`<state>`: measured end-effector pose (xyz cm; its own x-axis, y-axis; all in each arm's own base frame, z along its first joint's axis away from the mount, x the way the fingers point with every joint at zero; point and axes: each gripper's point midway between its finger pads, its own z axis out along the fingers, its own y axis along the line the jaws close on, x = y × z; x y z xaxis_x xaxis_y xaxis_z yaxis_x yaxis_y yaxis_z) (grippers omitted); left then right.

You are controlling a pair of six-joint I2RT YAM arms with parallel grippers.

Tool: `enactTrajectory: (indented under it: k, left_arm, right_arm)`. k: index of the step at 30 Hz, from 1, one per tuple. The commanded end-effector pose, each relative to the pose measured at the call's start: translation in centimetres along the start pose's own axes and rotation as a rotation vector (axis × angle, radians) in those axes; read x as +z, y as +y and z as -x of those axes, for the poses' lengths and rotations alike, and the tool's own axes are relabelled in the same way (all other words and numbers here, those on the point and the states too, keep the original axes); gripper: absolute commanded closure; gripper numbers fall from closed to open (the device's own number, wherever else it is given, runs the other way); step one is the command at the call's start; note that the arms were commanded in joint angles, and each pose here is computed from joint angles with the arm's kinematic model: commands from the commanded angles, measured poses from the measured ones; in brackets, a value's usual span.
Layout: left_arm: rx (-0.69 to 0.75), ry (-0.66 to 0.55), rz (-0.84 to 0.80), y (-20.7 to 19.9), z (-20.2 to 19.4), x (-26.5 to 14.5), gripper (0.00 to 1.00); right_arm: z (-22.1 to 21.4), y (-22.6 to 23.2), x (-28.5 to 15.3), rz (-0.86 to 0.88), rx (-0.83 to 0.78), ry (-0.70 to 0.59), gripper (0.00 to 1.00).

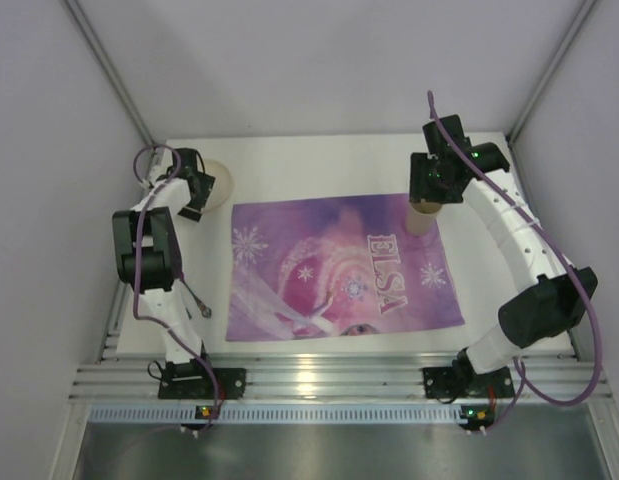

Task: Set the dinner table for one person

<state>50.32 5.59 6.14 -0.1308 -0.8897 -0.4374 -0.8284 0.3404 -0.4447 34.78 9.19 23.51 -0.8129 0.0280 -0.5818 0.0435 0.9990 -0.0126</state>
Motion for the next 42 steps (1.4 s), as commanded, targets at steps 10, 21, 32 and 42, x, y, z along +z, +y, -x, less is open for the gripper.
enactTrajectory:
  k: [10, 21, 32, 42]
  left_arm:
    - [-0.100, 0.126, 0.070, 0.9, -2.2, 1.6, 0.65]
    - [0.001, 0.223, -0.080, -1.8, -3.4, 1.3, 1.00]
    - [0.268, 0.494, -0.594, -9.2, -8.2, -5.6, 1.00]
    - [0.717, 0.665, -0.597, -4.7, -16.8, -14.3, 1.00]
  right_arm:
    - [2.2, 0.1, -0.7, 0.002, -0.004, -0.075, 0.40]
    - [2.6, 0.5, -0.3, 0.011, -0.006, -0.072, 0.40]
    - [2.9, 0.9, 0.0, 0.022, -0.008, -0.068, 0.41]
    - [3.1, 1.5, 0.7, 0.038, -0.005, -0.055, 0.41]
